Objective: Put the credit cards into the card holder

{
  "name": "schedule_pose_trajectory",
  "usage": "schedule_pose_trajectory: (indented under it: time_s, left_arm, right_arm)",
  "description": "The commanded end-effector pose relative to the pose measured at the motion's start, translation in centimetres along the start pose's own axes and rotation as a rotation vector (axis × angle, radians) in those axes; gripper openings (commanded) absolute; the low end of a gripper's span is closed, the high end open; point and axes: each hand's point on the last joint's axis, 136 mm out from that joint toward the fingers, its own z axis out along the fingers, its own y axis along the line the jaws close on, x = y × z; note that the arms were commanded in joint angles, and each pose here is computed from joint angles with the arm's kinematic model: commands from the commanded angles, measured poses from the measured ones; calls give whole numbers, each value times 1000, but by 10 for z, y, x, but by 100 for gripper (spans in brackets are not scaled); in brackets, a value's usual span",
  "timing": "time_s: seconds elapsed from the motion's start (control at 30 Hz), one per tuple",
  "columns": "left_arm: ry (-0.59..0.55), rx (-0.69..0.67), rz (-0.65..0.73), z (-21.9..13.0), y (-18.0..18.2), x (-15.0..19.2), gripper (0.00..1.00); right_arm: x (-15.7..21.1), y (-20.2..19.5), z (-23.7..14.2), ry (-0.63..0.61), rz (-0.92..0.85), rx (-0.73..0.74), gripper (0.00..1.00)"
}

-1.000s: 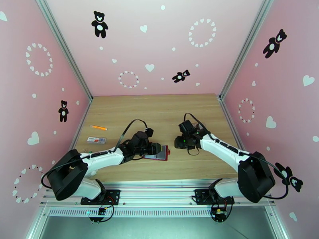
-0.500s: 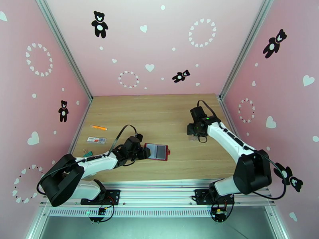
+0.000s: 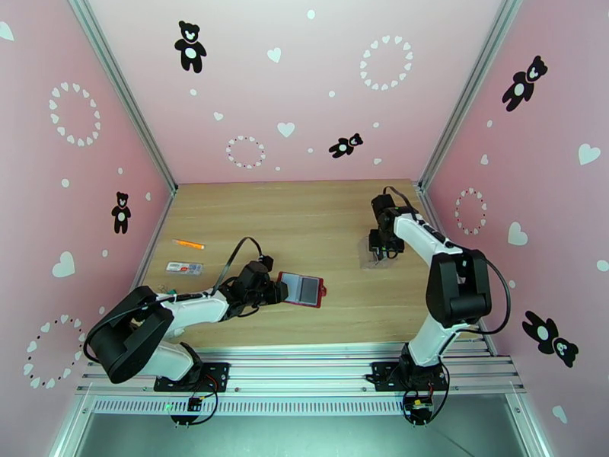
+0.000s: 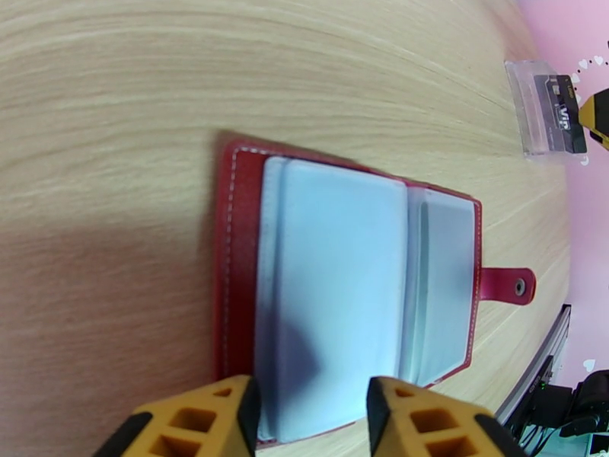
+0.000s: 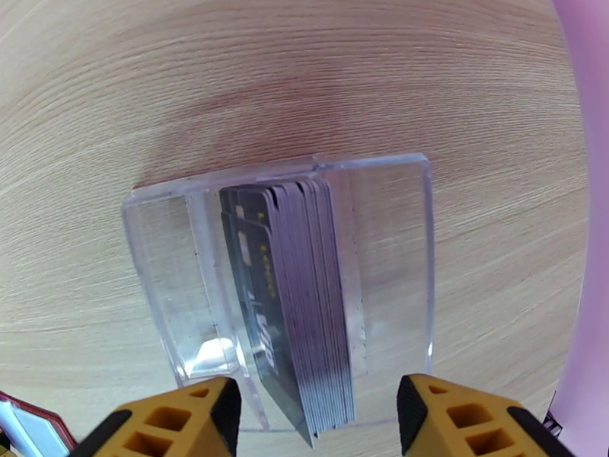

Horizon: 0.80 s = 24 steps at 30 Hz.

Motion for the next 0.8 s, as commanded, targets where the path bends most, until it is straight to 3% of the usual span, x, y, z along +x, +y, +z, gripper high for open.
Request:
schedule_pose_trajectory:
  time_s: [0.0, 0.47, 0.77]
  left_arm:
    - [9, -32, -11, 3, 13, 5, 43]
    - [12, -40, -22, 4, 18, 7, 43]
    - [13, -40, -23, 5, 18, 7, 43]
  right_arm:
    - [-2, -3, 4, 22, -19, 32, 59]
    - [-4, -10, 14, 49, -18, 74, 52]
    - [-8, -26, -8, -8, 23, 102, 47]
